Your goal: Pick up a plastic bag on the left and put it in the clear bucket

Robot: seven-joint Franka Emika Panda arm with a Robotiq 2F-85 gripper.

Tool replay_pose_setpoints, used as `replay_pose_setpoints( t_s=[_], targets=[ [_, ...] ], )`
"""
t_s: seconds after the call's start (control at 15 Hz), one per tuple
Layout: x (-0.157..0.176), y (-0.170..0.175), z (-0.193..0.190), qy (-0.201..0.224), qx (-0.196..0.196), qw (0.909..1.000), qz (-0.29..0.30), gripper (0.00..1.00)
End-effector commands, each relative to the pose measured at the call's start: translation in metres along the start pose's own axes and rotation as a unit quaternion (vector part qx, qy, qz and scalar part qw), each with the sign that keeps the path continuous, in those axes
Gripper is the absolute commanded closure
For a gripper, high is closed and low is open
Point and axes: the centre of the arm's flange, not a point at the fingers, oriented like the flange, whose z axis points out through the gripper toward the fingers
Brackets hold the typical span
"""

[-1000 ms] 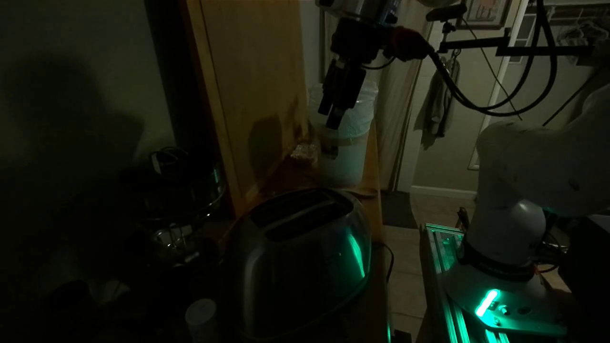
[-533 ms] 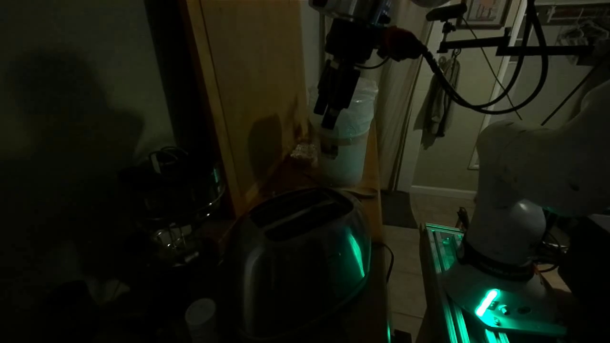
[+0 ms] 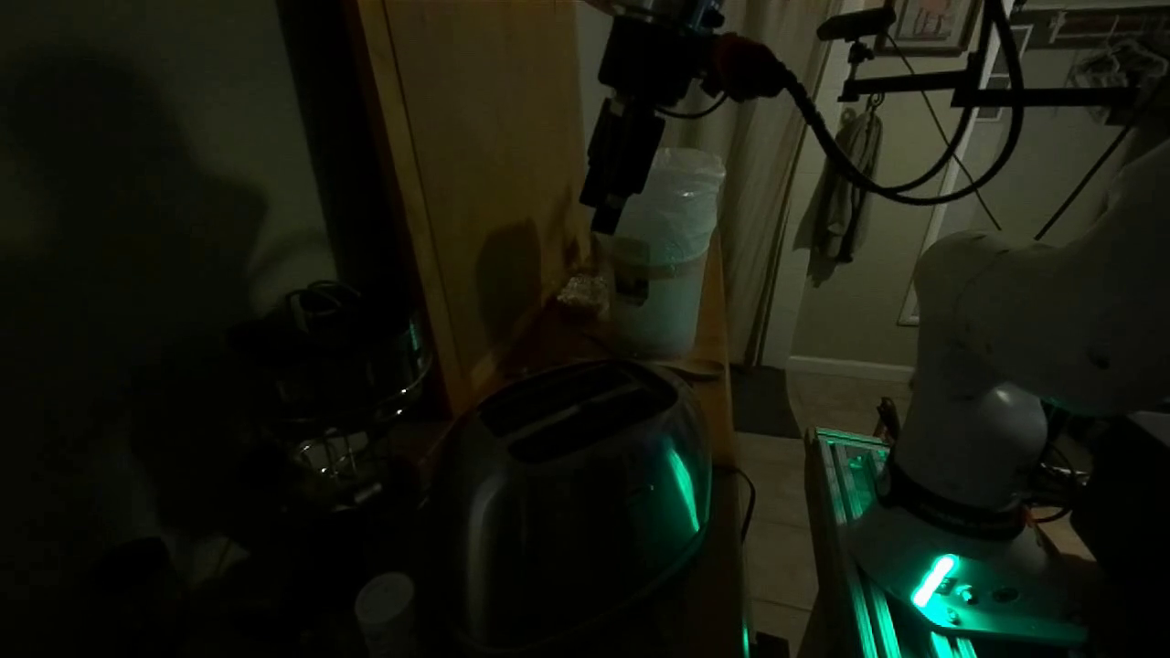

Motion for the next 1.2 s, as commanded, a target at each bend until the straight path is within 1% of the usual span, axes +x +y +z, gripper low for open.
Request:
replay_pose_setpoints(
  t_s=[0.0,0.2,0.4,0.53,0.6,0.67,0.8,0.93,1.07,1.13],
  targets=[
    [0.06,0.019,0.019,-0.039,0.002,0.9992,0.0,0.0],
    [0.079,0.028,0.049,-0.087,0.019,0.9959,0.015,0.0],
    [0.084,0.029,0.084,-0.131,0.045,0.9903,0.013,0.0],
    [0.079,0.028,0.106,-0.15,0.046,0.9876,0.002,0.0],
    [0.077,0.029,0.114,-0.156,0.039,0.987,-0.005,0.0],
    [0.073,0.031,0.125,-0.156,0.02,0.9873,-0.021,0.0],
    [0.07,0.033,0.138,-0.141,-0.006,0.9878,-0.065,0.0],
    [0.069,0.033,0.149,-0.128,-0.036,0.9846,-0.114,0.0],
    [0.067,0.029,0.159,-0.109,-0.045,0.9824,-0.145,0.0],
    [0.065,0.026,0.165,-0.101,-0.039,0.9831,-0.148,0.0]
  ],
)
